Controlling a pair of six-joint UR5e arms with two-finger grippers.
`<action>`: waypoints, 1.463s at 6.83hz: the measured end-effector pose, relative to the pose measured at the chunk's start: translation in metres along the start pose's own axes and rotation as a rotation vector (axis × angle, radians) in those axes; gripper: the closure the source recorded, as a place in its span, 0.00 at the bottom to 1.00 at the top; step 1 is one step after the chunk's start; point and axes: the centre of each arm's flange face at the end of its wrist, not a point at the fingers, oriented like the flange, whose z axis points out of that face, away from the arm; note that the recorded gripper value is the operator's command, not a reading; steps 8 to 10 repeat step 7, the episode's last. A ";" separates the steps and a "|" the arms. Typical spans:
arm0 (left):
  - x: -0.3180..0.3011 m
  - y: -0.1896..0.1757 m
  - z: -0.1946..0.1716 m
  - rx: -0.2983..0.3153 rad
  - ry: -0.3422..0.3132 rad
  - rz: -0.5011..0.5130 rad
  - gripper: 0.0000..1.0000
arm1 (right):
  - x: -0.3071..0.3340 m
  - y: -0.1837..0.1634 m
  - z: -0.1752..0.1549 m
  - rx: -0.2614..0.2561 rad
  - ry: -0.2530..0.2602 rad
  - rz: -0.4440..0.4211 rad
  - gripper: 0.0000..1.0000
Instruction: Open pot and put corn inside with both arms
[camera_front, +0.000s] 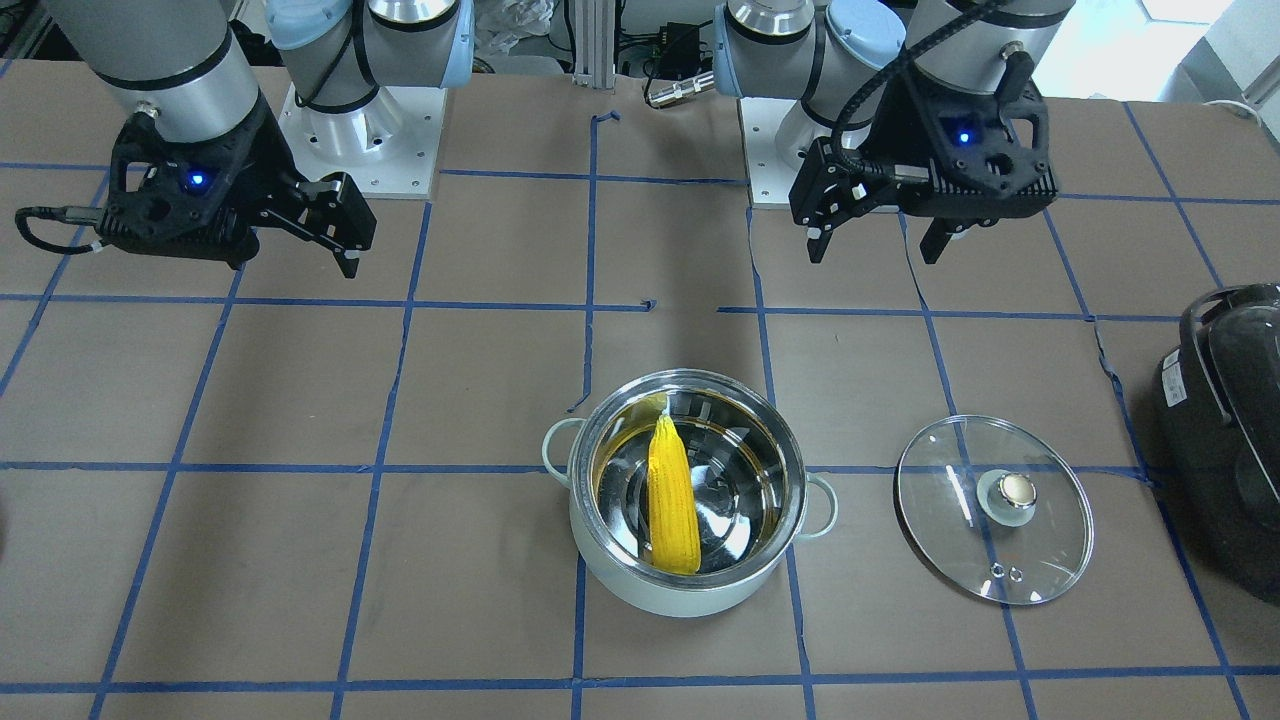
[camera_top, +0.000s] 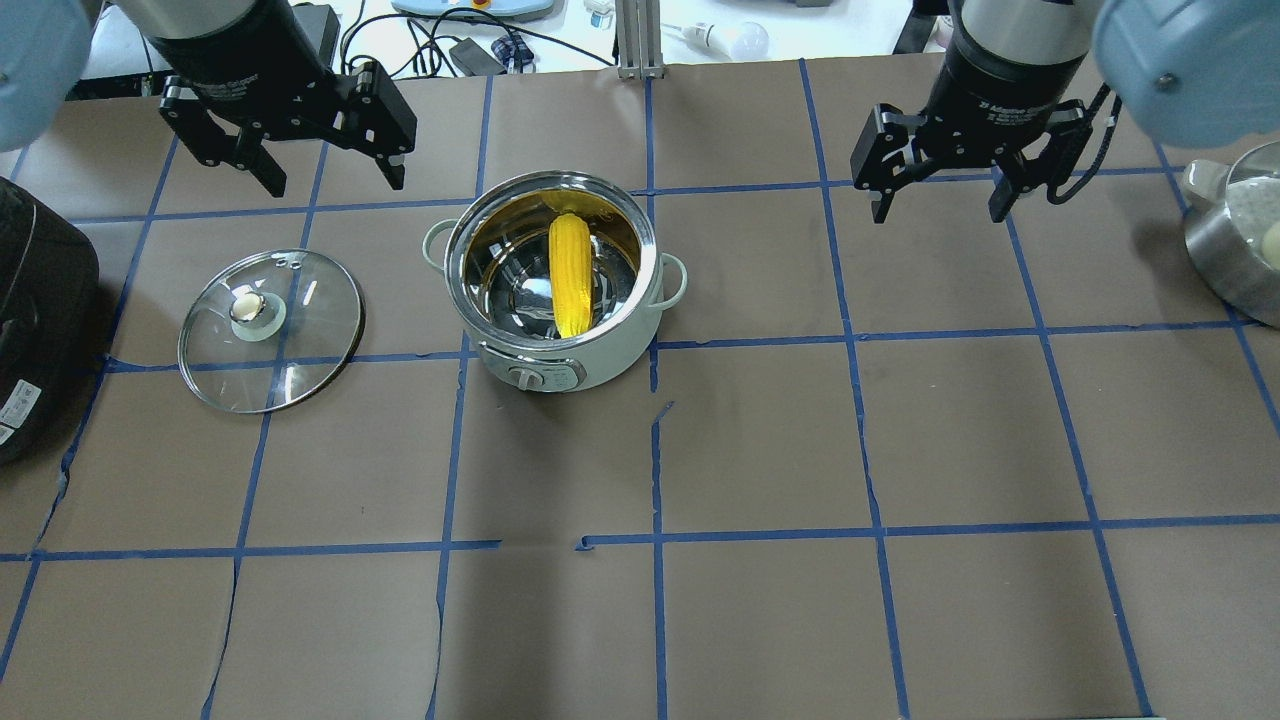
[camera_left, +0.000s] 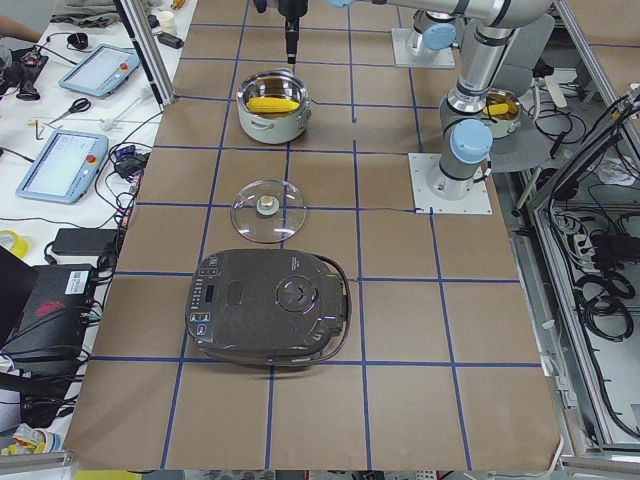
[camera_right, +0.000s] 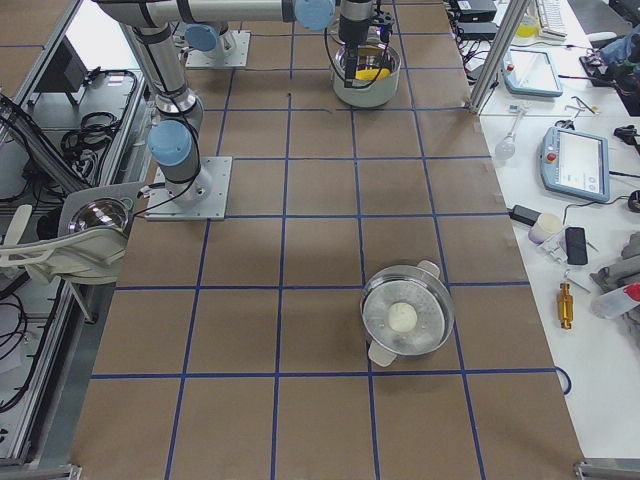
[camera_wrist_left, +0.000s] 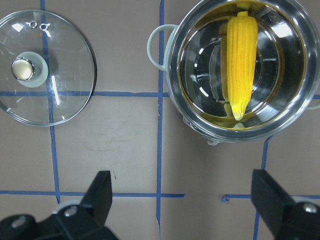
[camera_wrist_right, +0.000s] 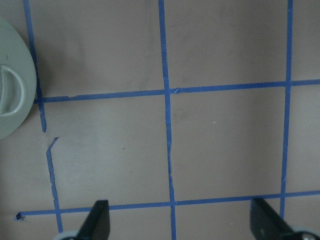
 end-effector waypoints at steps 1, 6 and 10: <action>-0.008 0.004 -0.003 0.009 0.002 0.012 0.00 | 0.002 0.009 -0.004 -0.010 0.004 -0.020 0.00; -0.016 0.006 0.000 0.053 0.001 0.018 0.00 | 0.004 0.020 -0.006 -0.020 0.001 -0.041 0.00; -0.016 0.006 -0.001 0.056 0.000 0.032 0.00 | 0.004 0.019 -0.006 -0.020 0.001 -0.041 0.00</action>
